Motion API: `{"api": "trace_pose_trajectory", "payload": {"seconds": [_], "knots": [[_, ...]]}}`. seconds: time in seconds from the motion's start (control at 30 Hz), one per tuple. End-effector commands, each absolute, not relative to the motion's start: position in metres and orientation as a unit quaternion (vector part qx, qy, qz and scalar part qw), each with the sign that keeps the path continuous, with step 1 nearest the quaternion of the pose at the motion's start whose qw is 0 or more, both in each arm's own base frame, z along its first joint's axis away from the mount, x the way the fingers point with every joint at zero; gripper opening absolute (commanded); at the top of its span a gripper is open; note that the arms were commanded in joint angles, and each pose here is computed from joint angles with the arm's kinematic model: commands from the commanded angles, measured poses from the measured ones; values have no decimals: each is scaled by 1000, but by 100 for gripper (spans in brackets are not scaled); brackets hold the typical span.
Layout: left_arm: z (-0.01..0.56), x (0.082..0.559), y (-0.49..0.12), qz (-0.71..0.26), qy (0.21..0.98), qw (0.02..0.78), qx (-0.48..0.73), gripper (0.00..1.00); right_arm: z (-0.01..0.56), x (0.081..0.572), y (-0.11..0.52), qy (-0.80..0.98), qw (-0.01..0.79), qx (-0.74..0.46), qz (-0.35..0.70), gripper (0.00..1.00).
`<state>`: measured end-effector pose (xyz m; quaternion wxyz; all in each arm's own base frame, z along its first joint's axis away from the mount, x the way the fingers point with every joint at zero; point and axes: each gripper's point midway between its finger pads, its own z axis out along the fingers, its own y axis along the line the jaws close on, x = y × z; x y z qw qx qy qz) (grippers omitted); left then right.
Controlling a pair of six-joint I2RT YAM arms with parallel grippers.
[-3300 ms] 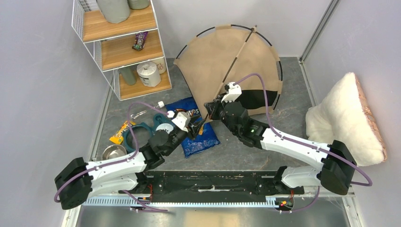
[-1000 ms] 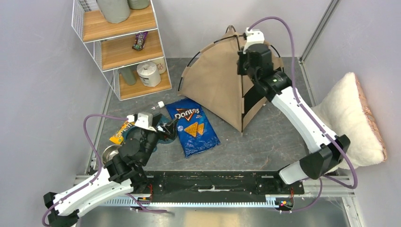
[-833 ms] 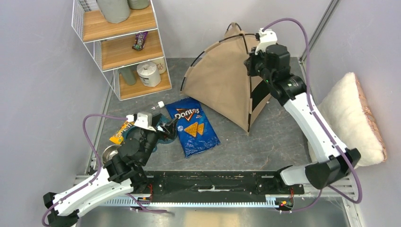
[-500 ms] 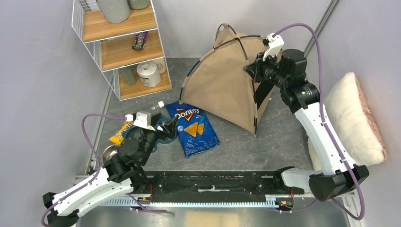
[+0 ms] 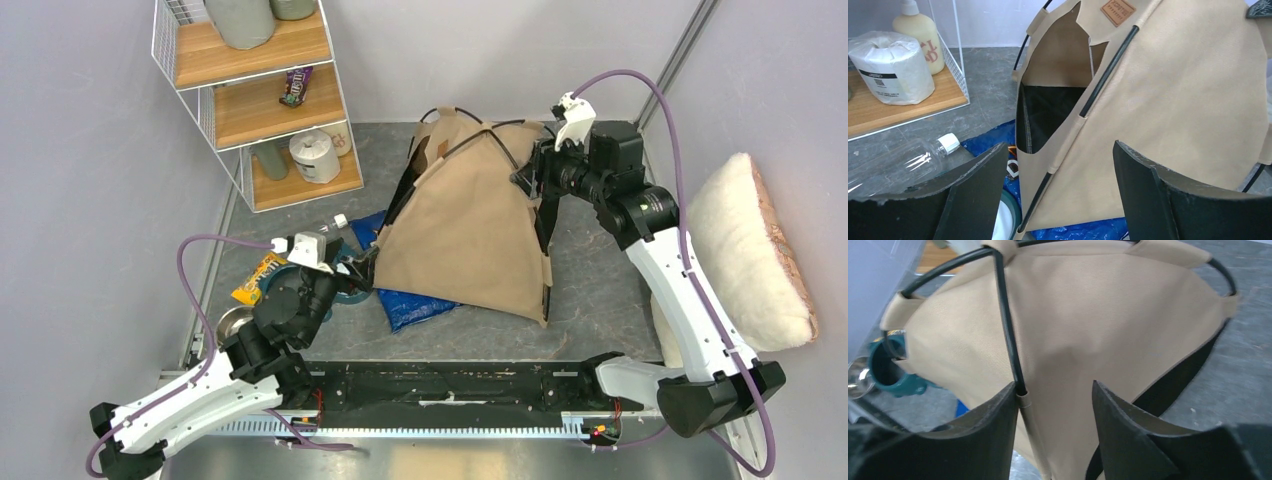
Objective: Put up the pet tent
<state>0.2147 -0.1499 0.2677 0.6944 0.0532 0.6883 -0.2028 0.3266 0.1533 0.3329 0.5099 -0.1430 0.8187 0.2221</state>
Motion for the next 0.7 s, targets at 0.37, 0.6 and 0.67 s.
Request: {"api": "trace_pose_trajectory", "payload": {"seconds": [0.37, 0.6, 0.67], "knots": [[286, 215, -129, -191, 689, 699, -3, 90, 436, 323, 159, 767, 583, 73, 259, 58], [283, 216, -125, -169, 707, 687, -5, 89, 413, 322, 232, 776, 563, 85, 271, 59], [282, 216, -123, -164, 712, 683, -9, 89, 405, 321, 247, 774, 564, 103, 268, 60]]}}
